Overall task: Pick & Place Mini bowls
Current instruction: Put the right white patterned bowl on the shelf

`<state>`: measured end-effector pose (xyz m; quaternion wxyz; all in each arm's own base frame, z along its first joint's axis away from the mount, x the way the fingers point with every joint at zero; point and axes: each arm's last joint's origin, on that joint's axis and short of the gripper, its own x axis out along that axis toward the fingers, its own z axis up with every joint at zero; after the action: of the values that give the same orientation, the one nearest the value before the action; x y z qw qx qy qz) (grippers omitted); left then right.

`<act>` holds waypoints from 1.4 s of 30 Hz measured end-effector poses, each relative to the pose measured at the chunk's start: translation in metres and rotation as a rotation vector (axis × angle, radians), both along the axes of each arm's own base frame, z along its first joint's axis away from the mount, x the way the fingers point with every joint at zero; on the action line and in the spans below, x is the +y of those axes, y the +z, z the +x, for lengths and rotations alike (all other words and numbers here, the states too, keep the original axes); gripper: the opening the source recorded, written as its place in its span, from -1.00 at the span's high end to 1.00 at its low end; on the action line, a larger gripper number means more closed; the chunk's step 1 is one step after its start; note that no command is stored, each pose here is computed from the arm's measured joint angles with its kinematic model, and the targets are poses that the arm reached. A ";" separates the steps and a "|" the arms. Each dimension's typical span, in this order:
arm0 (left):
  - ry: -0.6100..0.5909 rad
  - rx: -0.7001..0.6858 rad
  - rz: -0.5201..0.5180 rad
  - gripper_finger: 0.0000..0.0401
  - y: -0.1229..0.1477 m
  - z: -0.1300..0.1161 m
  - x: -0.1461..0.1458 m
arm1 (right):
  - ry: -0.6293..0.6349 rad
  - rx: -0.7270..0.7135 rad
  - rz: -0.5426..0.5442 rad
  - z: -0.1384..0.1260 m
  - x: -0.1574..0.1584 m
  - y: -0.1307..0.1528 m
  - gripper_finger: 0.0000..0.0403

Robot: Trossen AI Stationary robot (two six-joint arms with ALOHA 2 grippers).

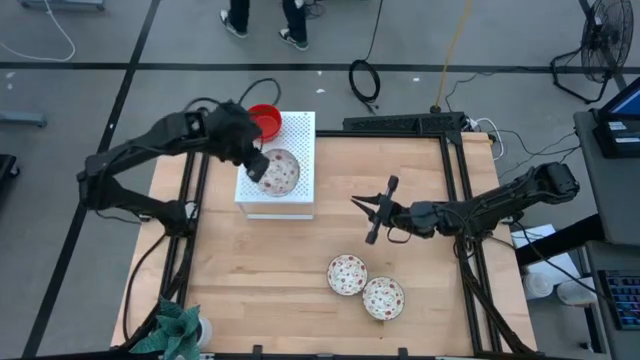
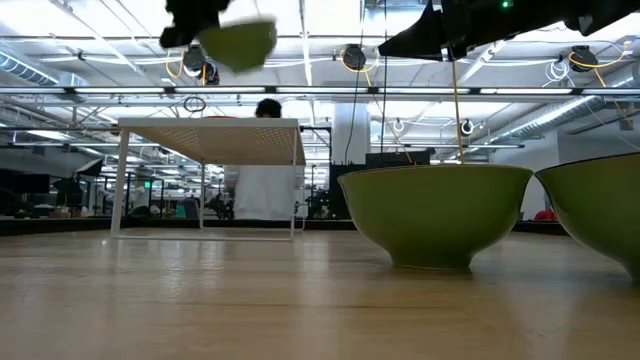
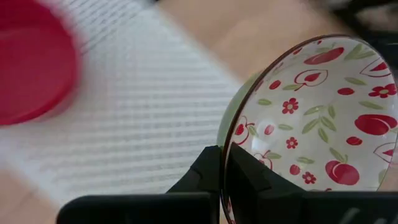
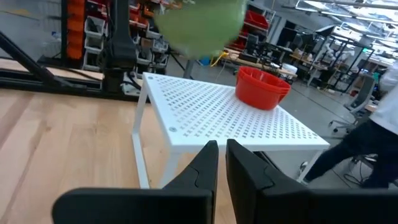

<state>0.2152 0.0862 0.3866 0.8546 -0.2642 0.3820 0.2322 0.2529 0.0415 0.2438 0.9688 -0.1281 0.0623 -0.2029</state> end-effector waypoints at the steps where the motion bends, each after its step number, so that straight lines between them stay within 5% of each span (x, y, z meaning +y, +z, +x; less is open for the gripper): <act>1: 0.033 0.036 -0.006 0.95 -0.006 0.003 0.005 | 0.000 -0.002 0.000 0.000 0.000 0.000 0.91; 15: 0.031 0.191 -0.142 0.95 -0.048 0.041 0.023 | 0.002 -0.009 -0.040 0.000 0.000 0.003 0.91; 23: 0.107 0.214 -0.167 0.95 -0.051 0.038 0.033 | 0.002 -0.015 -0.039 0.000 0.000 0.003 0.91; 32: 0.108 0.212 -0.161 0.60 -0.051 0.037 0.036 | 0.001 -0.027 -0.040 0.000 -0.001 0.005 0.91; 42: 0.081 0.218 -0.146 0.57 -0.051 0.036 0.035 | 0.001 -0.027 -0.040 0.000 -0.001 0.005 0.91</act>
<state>0.2517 0.1216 0.3354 0.7764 -0.3140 0.4775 0.2656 0.2531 0.0410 0.2484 0.9669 -0.1446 0.0452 -0.2054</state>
